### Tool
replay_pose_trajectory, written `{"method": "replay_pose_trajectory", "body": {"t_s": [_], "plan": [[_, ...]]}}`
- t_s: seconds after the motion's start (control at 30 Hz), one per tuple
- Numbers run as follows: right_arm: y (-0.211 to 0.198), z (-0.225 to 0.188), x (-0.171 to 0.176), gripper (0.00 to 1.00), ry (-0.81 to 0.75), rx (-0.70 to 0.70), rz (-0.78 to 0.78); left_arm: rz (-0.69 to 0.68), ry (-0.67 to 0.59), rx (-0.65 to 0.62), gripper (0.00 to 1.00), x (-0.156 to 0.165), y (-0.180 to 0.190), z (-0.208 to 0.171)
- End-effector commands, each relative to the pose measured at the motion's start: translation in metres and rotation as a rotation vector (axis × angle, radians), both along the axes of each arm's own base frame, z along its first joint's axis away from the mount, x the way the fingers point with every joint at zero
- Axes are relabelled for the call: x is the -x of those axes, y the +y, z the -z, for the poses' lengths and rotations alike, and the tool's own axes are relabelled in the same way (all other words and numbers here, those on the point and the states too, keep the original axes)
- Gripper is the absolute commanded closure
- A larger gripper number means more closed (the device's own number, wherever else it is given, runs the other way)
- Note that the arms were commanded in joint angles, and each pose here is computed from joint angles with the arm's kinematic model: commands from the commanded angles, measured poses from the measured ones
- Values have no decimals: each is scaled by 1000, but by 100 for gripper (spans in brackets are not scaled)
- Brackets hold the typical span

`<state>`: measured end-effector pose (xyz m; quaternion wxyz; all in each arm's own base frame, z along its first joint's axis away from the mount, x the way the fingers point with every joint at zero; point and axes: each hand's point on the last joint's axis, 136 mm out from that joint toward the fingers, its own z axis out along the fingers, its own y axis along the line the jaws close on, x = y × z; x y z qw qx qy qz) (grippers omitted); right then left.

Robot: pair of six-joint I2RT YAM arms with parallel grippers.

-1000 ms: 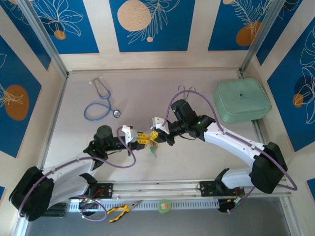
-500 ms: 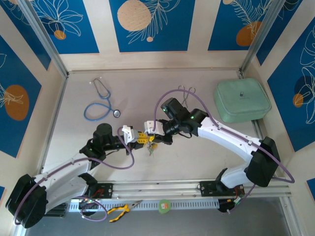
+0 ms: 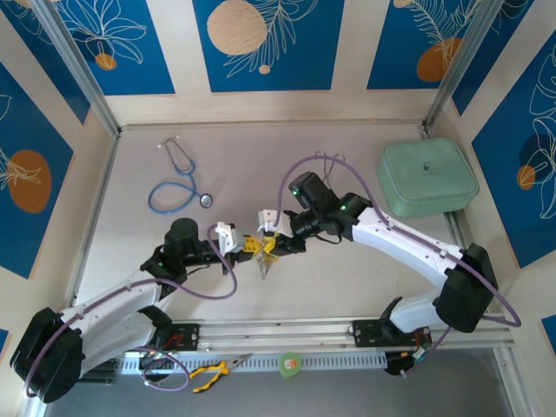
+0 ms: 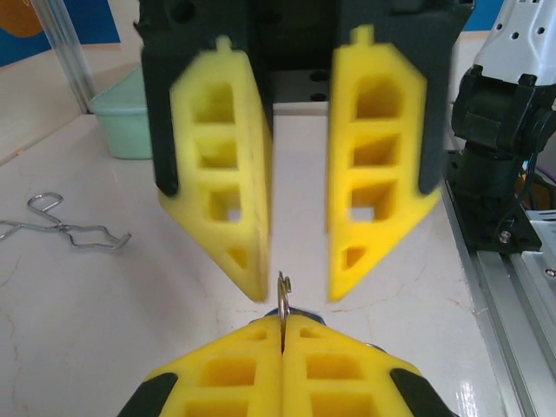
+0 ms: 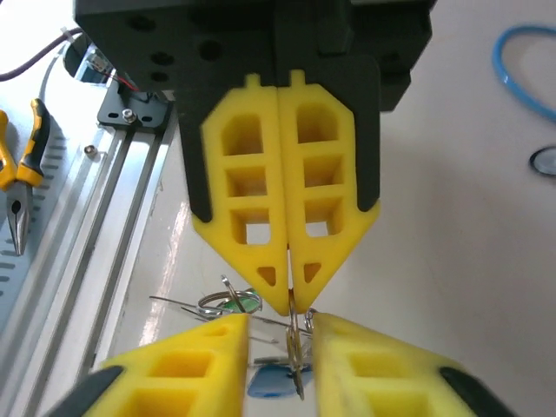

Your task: Put the keys on the keyring

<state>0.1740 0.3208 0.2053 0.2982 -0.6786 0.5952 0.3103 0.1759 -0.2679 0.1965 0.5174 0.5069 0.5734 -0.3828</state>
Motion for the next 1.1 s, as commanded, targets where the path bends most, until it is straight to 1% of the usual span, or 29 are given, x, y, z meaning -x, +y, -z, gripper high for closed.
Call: {"method": "replay_pose_trajectory", "body": {"t_s": [0.0, 0.1, 0.23, 0.53, 0.77, 0.8, 0.87, 0.97, 1.03, 1.07], "plan": [[-7, -15, 4, 70, 16, -96, -13, 15, -43, 52, 100, 3, -2, -10], [-12, -9, 0, 70, 37, -85, 9, 19, -45, 71, 100, 4, -2, -12], [-8, -4, 3, 69, 68, -94, -3, 28, -48, 85, 100, 6, -2, -13], [-1, 1, 5, 72, 87, -97, -28, 29, -49, 102, 100, 6, -3, -16], [4, 1, 2, 82, 73, -92, -37, 33, -53, 111, 100, 7, -3, -19], [4, 1, 1, 86, 70, -91, -38, 32, -53, 111, 100, 7, -2, -19], [5, 0, 0, 100, 64, -88, -39, 29, -53, 113, 100, 7, -2, -19], [5, -2, 1, 100, 46, -73, -46, 0, -48, 95, 100, 2, -1, -17], [4, -1, 3, 100, 20, -43, -58, -21, -35, 61, 78, -2, 0, -13], [4, -1, 4, 100, 6, -23, -64, -21, -31, 43, 75, -2, 0, -11]]}}
